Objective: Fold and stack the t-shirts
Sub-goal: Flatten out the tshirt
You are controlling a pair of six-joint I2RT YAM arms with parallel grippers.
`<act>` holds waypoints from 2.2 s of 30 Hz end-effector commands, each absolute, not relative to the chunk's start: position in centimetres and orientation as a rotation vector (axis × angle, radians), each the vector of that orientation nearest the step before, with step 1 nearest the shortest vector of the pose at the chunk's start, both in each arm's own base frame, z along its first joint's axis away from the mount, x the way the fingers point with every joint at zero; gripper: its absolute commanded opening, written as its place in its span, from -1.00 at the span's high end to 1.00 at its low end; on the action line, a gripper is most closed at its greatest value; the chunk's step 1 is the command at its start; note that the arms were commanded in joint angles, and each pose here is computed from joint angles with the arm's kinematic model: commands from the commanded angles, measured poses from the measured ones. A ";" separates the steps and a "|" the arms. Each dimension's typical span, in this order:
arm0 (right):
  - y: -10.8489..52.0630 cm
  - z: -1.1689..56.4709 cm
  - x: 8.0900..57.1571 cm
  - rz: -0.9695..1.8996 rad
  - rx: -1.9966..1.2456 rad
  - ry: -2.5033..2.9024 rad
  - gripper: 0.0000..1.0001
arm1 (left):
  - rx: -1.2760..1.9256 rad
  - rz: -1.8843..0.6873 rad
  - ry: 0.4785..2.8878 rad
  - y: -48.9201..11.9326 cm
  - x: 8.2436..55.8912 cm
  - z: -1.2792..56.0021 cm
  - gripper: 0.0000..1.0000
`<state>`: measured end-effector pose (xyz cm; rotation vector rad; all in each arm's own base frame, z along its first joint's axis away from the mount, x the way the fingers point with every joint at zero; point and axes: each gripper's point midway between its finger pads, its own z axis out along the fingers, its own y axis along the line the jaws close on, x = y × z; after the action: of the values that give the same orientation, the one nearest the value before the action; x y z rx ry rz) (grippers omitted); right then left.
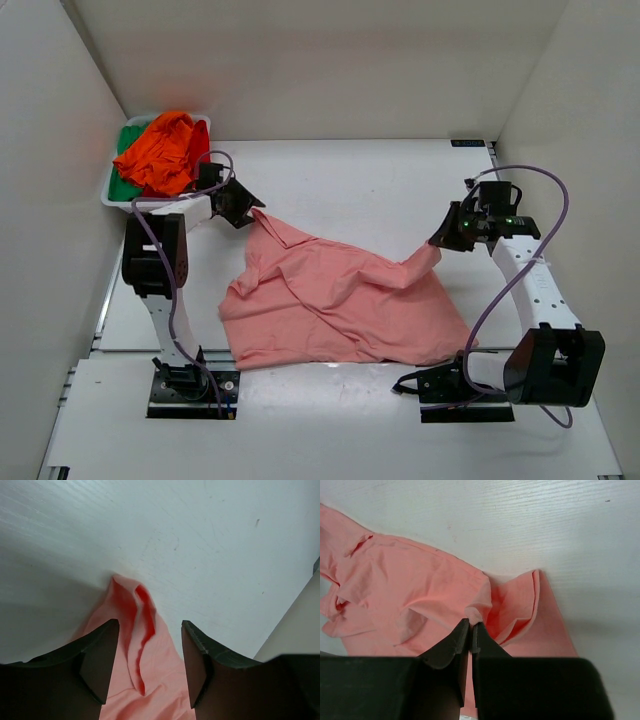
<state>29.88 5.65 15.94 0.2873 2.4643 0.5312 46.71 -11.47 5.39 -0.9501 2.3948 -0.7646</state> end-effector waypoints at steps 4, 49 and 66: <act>5.6 18.4 32.1 0.547 0.238 2.371 1.00 | -0.975 -0.811 2.358 -11.7 49.0 5.7 -0.29; 7.3 52.0 22.6 0.601 -0.132 1.418 1.00 | -0.283 -1.069 1.346 -10.3 31.9 61.4 1.00; 5.4 54.2 22.4 0.456 -0.084 1.415 1.00 | -0.406 -0.911 1.319 -7.9 28.4 62.0 1.00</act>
<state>17.23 7.41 57.86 -0.1658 1.2681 0.4739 24.53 -9.76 66.24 -0.2481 1.2051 -1.0360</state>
